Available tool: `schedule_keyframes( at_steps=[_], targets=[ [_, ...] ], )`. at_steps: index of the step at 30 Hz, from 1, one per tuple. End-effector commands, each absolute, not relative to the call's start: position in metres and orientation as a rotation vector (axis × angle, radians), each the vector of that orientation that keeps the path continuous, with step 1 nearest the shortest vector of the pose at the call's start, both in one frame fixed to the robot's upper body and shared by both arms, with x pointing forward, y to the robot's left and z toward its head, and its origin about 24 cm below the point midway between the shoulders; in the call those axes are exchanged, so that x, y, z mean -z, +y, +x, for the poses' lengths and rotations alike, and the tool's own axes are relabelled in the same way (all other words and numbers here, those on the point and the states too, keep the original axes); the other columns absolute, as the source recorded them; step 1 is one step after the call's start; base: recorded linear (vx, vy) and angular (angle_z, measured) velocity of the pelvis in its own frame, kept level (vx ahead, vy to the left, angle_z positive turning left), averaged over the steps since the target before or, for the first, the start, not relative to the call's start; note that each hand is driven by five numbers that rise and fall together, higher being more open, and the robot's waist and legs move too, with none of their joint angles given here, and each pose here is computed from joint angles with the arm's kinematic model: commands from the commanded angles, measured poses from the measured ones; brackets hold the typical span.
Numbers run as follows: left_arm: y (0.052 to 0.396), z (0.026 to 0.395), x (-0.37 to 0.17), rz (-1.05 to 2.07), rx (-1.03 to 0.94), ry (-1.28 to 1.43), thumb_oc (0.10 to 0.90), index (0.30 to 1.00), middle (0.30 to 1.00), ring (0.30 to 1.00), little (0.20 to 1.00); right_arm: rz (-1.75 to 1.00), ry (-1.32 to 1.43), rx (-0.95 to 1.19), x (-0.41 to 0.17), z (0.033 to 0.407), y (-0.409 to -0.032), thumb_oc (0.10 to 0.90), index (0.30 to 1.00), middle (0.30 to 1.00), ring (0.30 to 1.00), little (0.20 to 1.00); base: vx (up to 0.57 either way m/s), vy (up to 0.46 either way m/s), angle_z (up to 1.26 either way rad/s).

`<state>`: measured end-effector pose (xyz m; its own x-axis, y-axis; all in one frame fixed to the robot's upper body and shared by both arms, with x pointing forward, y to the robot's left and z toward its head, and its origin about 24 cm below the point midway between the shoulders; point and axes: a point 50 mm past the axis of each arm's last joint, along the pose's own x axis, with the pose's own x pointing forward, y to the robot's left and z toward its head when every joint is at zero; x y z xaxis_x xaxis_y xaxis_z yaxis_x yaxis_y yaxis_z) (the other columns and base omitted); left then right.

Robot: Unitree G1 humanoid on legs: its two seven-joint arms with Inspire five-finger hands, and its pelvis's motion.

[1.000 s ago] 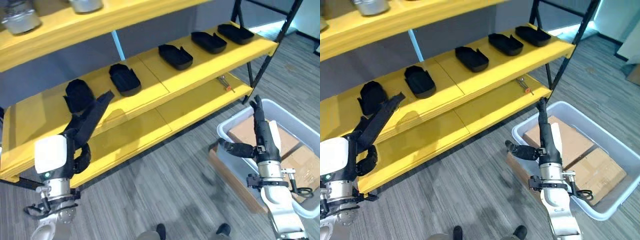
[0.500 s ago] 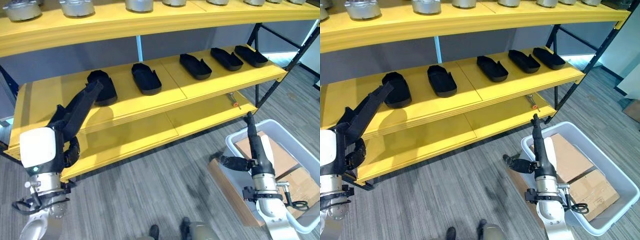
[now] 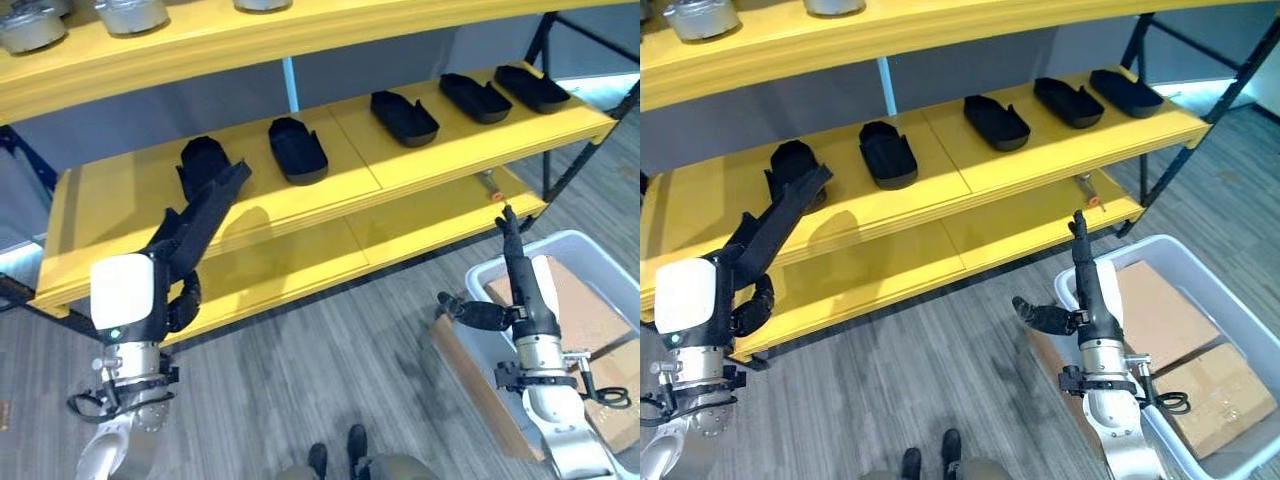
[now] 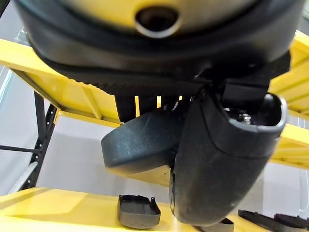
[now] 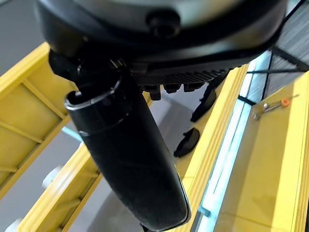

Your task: Move parts from the plastic box to the shelf.

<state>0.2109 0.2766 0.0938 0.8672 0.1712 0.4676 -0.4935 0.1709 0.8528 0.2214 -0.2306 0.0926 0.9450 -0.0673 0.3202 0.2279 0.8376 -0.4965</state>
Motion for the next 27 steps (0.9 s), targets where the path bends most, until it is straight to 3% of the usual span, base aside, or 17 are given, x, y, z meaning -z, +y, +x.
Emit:
schedule_keyframes(
  at_steps=[1, 8, 19, 27],
  targets=[
    [0.285, 0.213, -0.162, 1.319, -0.735, -0.607, 0.400, 0.300, 0.300, 0.300, 0.300, -0.530, -0.610, 0.233, -0.146, 0.220, -0.231, 0.900, 1.000, 1.000, 1.000, 1.000, 0.05, 0.010, 0.70],
    [0.289, 0.214, -0.165, 1.218, -0.816, -0.631, 0.400, 0.300, 0.300, 0.300, 0.300, -0.519, -0.604, 0.292, -0.143, 0.224, -0.235, 0.900, 1.000, 1.000, 1.000, 1.000, 0.04, 0.171, 0.19],
    [0.273, 0.228, -0.170, 1.226, -0.725, -0.696, 0.400, 0.300, 0.300, 0.300, 0.300, -0.521, -0.532, 0.351, -0.130, 0.215, -0.236, 0.900, 1.000, 1.000, 1.000, 1.000, 0.12, 0.292, 0.23],
    [0.285, 0.242, -0.179, 1.338, -0.773, -0.667, 0.400, 0.300, 0.300, 0.300, 0.300, -0.541, -0.536, 0.338, -0.130, 0.221, -0.230, 0.900, 1.000, 1.000, 1.000, 1.000, 0.04, 0.137, 0.09]
  ],
)
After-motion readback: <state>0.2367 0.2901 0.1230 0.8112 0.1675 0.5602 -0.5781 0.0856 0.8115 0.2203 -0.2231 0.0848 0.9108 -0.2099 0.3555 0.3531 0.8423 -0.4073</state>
